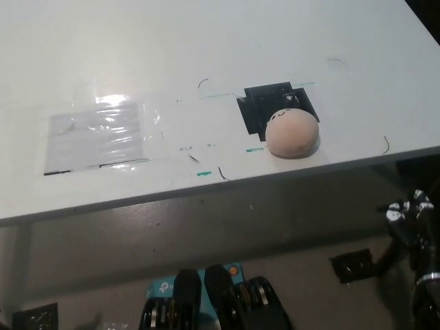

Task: The robot uses its right hand to grab and squeeze a pink dumpling toy kept on the black mask on the desk

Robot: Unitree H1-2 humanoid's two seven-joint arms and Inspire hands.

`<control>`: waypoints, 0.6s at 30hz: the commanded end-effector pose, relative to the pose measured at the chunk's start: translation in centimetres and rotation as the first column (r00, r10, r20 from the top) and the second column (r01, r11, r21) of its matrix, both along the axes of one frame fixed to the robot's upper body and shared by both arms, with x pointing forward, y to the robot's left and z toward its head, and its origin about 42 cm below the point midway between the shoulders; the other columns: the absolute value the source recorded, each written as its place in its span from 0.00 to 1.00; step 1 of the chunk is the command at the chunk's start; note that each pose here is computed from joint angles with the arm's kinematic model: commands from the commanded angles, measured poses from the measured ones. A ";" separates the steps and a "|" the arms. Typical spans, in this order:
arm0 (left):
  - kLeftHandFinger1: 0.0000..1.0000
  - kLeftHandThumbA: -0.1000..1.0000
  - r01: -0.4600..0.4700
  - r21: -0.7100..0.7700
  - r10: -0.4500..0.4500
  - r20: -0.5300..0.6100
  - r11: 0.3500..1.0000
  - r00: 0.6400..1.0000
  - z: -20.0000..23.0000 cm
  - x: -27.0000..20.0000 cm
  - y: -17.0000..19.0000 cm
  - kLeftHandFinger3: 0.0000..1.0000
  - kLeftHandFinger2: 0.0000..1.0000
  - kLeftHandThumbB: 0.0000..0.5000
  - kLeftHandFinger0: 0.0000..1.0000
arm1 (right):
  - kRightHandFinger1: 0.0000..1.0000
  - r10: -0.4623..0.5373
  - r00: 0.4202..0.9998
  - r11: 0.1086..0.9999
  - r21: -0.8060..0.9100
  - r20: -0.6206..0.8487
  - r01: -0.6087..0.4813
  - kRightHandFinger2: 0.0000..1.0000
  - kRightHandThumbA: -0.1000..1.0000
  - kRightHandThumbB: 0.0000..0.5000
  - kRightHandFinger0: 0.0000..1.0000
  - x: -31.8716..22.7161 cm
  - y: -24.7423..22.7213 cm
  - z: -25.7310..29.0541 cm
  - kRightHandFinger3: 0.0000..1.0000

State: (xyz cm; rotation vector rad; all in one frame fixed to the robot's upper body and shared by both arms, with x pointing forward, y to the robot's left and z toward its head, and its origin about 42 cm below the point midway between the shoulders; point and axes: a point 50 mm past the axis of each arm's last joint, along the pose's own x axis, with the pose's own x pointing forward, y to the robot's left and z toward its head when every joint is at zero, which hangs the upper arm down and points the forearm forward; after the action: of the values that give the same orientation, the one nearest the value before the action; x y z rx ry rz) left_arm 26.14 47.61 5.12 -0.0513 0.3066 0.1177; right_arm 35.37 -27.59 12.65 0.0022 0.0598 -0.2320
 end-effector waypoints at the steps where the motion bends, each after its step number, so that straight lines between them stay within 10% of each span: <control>1: 0.00 0.85 0.014 0.008 -0.015 0.069 1.000 0.998 1.1 0.7 0.5 0.07 0.07 1.00 0.00 | 0.14 0.034 0.989 0.999 -0.012 0.142 -0.033 0.39 0.06 0.15 0.05 2.1 0.2 4.8 0.90; 5: 0.00 0.85 0.021 0.004 -0.021 0.074 1.000 0.997 1.1 0.6 0.5 0.07 0.07 1.00 0.00 | 0.11 0.065 0.975 0.997 -0.061 0.211 -0.054 0.37 0.04 0.12 0.03 3.0 0.6 7.5 0.89; 8: 0.01 0.86 0.017 0.008 -0.017 0.062 1.000 0.998 1.2 0.6 0.5 0.07 0.08 1.00 0.00 | 0.33 0.105 0.950 0.990 -0.124 0.293 -0.072 0.64 0.04 0.13 0.17 4.5 1.6 11.1 0.88; 12: 0.01 0.86 0.025 0.014 -0.026 0.068 1.000 0.997 1.4 0.5 0.6 0.08 0.09 1.00 0.00 | 0.37 0.166 0.930 0.975 -0.199 0.327 -0.104 0.67 0.10 0.23 0.26 5.8 2.4 13.5 0.89; 13: 0.01 0.86 0.030 0.015 -0.031 0.071 0.999 0.997 1.4 0.5 0.7 0.08 0.09 1.00 0.00 | 0.50 0.239 0.921 0.945 -0.293 0.308 -0.147 0.81 0.17 0.23 0.40 6.6 2.9 14.9 0.99; 14: 0.01 0.84 0.024 0.008 -0.025 0.070 1.000 0.997 1.4 0.5 0.6 0.08 0.09 1.00 0.00 | 0.68 0.277 0.918 0.932 -0.311 0.283 -0.185 0.94 0.27 0.46 0.56 7.2 3.2 15.7 1.00; 15: 0.00 0.84 0.022 0.008 -0.023 0.071 1.000 0.997 1.5 0.5 0.7 0.08 0.09 1.00 0.00 | 1.00 0.308 0.916 0.918 -0.335 0.258 -0.214 1.00 0.42 0.46 0.83 7.5 3.5 16.3 1.00; 16: 0.01 0.84 0.022 0.013 -0.023 0.073 1.000 0.997 1.5 0.5 0.6 0.08 0.10 1.00 0.00 | 1.00 0.361 0.907 0.885 -0.385 0.215 -0.261 1.00 0.51 0.54 1.00 7.8 4.0 17.0 1.00; 18: 0.00 0.83 0.014 0.007 -0.015 0.074 1.000 0.997 1.6 0.6 0.6 0.08 0.09 1.00 0.00 | 1.00 0.411 0.897 0.839 -0.453 0.164 -0.302 1.00 0.63 0.66 1.00 8.3 4.4 17.8 1.00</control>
State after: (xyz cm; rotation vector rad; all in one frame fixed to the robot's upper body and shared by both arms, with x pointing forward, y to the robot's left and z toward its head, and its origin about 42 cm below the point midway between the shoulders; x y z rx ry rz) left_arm 26.16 47.59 5.12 -0.0529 0.2968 0.1104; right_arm 42.76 -24.03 26.82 -0.2545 -0.2504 0.0306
